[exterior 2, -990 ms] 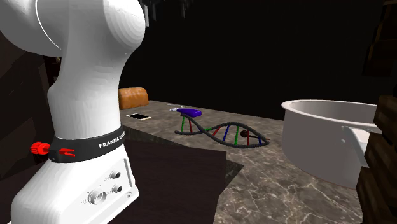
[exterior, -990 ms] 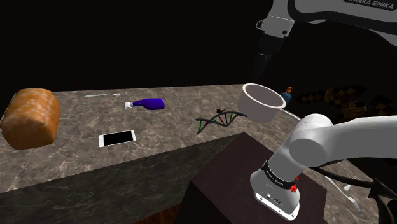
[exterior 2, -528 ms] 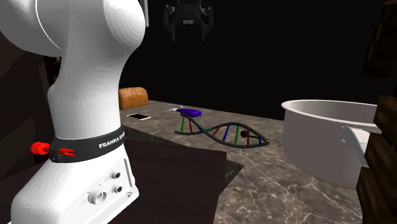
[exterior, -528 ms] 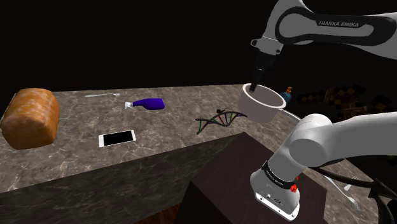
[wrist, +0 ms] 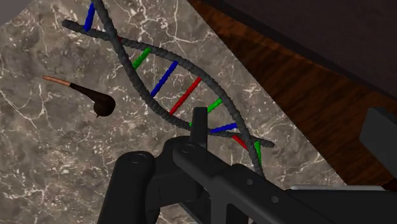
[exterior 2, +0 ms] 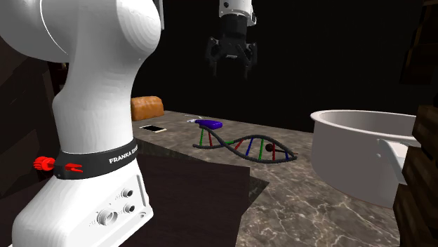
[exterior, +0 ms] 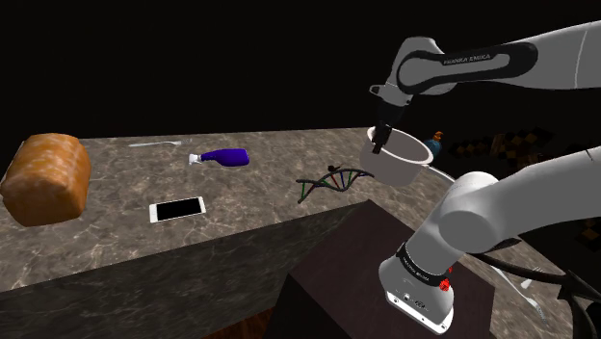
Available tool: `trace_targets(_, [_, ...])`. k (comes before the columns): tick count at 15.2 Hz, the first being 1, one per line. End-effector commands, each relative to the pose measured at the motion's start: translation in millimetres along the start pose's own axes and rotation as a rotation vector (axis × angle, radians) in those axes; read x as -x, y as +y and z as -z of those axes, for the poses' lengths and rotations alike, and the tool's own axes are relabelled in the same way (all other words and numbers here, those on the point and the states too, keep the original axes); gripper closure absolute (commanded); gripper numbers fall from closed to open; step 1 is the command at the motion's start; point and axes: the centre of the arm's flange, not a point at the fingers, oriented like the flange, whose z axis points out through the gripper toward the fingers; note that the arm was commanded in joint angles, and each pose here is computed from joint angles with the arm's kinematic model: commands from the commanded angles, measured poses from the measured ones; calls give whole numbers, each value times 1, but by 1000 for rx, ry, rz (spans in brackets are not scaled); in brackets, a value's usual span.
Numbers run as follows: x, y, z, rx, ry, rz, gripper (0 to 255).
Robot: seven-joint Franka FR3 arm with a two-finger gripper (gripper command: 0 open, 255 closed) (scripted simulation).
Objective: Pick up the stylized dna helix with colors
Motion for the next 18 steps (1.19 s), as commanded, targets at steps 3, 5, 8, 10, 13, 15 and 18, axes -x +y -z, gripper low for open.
trace_targets(3, [-2, 37, -38, -18, 0, 92, 0])
trace_targets(5, [-4, 56, -58, -28, 0, 137, 0])
trace_targets(8, [-9, 83, -88, -44, 0, 203, 0])
trace_targets(10, [-13, 101, -109, -54, -1, 247, 0])
trace_targets(13, [-20, 127, -140, -69, -1, 314, 0])
trace_targets(15, [-26, 144, -161, -79, -1, 358, 0])
trace_targets(18, [-30, 154, -179, -85, -1, 385, 0])
